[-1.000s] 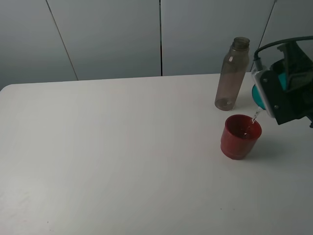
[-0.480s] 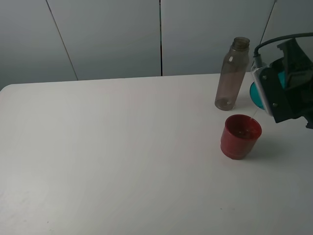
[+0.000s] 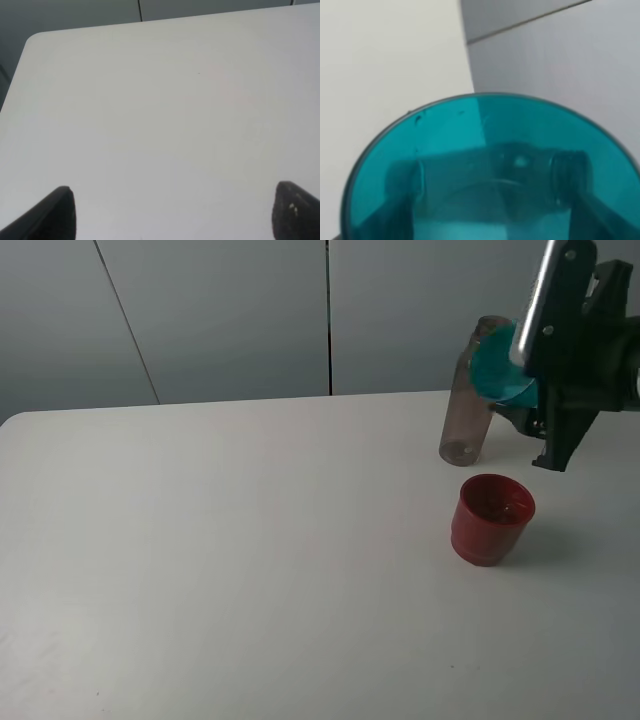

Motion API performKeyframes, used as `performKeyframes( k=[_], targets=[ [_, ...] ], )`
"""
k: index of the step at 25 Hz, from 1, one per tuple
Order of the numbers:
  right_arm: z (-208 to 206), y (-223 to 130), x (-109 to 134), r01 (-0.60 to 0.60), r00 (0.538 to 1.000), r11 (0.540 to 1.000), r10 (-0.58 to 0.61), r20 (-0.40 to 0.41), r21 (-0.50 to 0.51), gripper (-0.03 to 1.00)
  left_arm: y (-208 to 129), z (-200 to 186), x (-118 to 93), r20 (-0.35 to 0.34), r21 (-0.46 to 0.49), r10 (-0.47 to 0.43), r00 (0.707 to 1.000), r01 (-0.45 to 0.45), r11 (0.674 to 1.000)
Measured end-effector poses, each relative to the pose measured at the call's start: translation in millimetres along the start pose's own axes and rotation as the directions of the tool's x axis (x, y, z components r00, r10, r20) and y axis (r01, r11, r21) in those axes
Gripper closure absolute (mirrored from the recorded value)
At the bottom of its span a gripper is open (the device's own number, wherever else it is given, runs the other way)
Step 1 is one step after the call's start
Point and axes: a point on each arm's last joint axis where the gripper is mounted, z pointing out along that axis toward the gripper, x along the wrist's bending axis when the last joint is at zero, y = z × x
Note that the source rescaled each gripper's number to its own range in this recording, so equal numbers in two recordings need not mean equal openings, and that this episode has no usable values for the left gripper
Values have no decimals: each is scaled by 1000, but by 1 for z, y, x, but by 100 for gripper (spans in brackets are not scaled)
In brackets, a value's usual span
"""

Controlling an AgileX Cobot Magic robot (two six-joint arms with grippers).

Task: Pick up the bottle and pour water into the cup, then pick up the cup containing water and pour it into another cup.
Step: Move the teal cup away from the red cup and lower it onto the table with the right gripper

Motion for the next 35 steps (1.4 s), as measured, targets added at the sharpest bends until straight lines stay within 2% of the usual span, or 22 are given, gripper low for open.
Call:
performKeyframes(
  k=[2, 3, 5, 7, 8, 10, 11, 15, 21, 27, 31, 35],
  targets=[
    [0, 10, -5, -174, 984, 982, 176, 19, -71, 92, 0, 0, 0, 0, 0, 0, 1000, 0, 1000],
    [0, 16, -6, -266, 963, 956, 270, 18, -122, 92, 0, 0, 0, 0, 0, 0, 1000, 0, 1000],
    [-2, 26, -11, -443, 891, 867, 453, -8, -230, 92, 0, 0, 0, 0, 0, 0, 1000, 0, 1000],
    [-5, 38, -16, -556, 817, 751, 572, -70, -355, 92, 0, 0, 0, 0, 0, 0, 1000, 0, 1000],
    [-5, 42, -17, -602, 779, 686, 617, -113, -408, 92, 0, 0, 0, 0, 0, 0, 1000, 0, 1000],
    [0, 50, -15, -653, 735, 599, 649, -197, -464, 92, 0, 0, 0, 0, 0, 0, 1000, 0, 1000],
    [5, 53, -12, -673, 719, 570, 654, -235, -471, 92, 0, 0, 0, 0, 0, 0, 1000, 0, 1000],
    [37, 56, 14, -762, 642, 531, 692, -329, -371, 92, 0, 0, 0, 0, 0, 0, 1000, 0, 1000],
    [88, 66, 38, -828, 559, 483, 754, -344, -285, 92, 0, 0, 0, 0, 0, 0, 1000, 0, 1000],
    [129, 78, 55, -843, 534, 476, 790, -300, -249, 92, 0, 0, 0, 0, 0, 0, 1000, 0, 1000],
    [150, 72, 72, -840, 541, 502, 805, -243, -203, 92, 0, 0, 0, 0, 0, 0, 1000, 0, 1000],
    [167, 59, 98, -843, 537, 524, 812, -227, -120, 92, 0, 0, 0, 0, 0, 0, 1000, 0, 1000]
  ],
)
